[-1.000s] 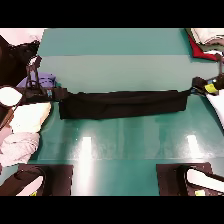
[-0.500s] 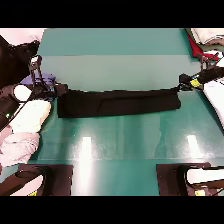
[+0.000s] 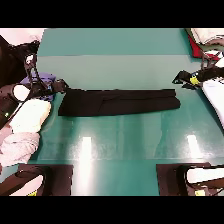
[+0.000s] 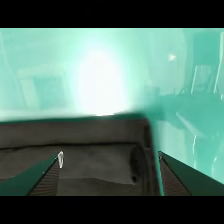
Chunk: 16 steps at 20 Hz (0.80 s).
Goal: Fold the shirts.
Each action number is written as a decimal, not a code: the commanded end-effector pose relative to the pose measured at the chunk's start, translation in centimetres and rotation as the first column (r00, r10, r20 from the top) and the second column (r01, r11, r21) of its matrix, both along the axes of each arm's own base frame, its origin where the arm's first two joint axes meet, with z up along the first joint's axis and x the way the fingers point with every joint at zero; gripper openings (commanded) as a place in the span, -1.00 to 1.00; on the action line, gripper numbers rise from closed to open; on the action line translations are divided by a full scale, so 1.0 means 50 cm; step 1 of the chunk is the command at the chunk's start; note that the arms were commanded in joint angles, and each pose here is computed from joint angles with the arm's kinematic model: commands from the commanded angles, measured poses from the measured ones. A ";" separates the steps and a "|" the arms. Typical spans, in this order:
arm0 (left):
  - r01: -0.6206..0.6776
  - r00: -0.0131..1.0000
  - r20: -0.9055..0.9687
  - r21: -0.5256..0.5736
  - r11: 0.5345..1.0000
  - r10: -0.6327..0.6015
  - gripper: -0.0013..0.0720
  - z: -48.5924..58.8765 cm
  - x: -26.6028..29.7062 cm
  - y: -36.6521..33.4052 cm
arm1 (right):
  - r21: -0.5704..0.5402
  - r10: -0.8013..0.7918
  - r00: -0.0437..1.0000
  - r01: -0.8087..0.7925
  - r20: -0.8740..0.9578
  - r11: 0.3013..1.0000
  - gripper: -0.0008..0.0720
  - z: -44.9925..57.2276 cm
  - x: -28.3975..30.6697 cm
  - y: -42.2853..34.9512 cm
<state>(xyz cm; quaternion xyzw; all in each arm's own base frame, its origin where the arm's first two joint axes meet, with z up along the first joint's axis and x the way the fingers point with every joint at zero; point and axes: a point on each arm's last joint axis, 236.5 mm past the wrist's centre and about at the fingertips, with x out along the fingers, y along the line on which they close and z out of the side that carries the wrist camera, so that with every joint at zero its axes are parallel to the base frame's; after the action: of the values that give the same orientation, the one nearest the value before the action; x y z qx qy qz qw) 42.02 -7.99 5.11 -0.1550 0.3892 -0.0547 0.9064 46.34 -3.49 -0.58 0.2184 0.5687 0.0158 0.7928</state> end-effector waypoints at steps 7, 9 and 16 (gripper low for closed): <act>0.021 0.995 -0.095 -0.029 0.999 -0.024 -0.87 -0.023 -0.037 -0.016 | 0.265 0.147 0.959 -0.080 -0.244 0.961 0.73 -0.073 -0.140 -0.028; 0.024 0.994 -0.106 -0.030 0.999 -0.027 -0.87 -0.026 -0.042 -0.017 | 0.303 0.157 0.957 -0.078 -0.245 0.950 0.71 -0.092 -0.134 -0.017; 0.042 0.985 -0.168 -0.028 0.999 -0.046 -0.89 -0.044 -0.067 -0.021 | 0.376 0.281 0.922 -0.169 -0.266 0.911 0.59 -0.151 -0.134 0.063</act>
<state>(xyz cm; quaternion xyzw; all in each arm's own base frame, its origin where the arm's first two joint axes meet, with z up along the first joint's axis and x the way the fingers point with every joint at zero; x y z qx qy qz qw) 39.27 -8.91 3.26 -0.1638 0.4542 -0.0640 0.8733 39.67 -1.88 -6.92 0.2965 0.6899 0.1486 0.6435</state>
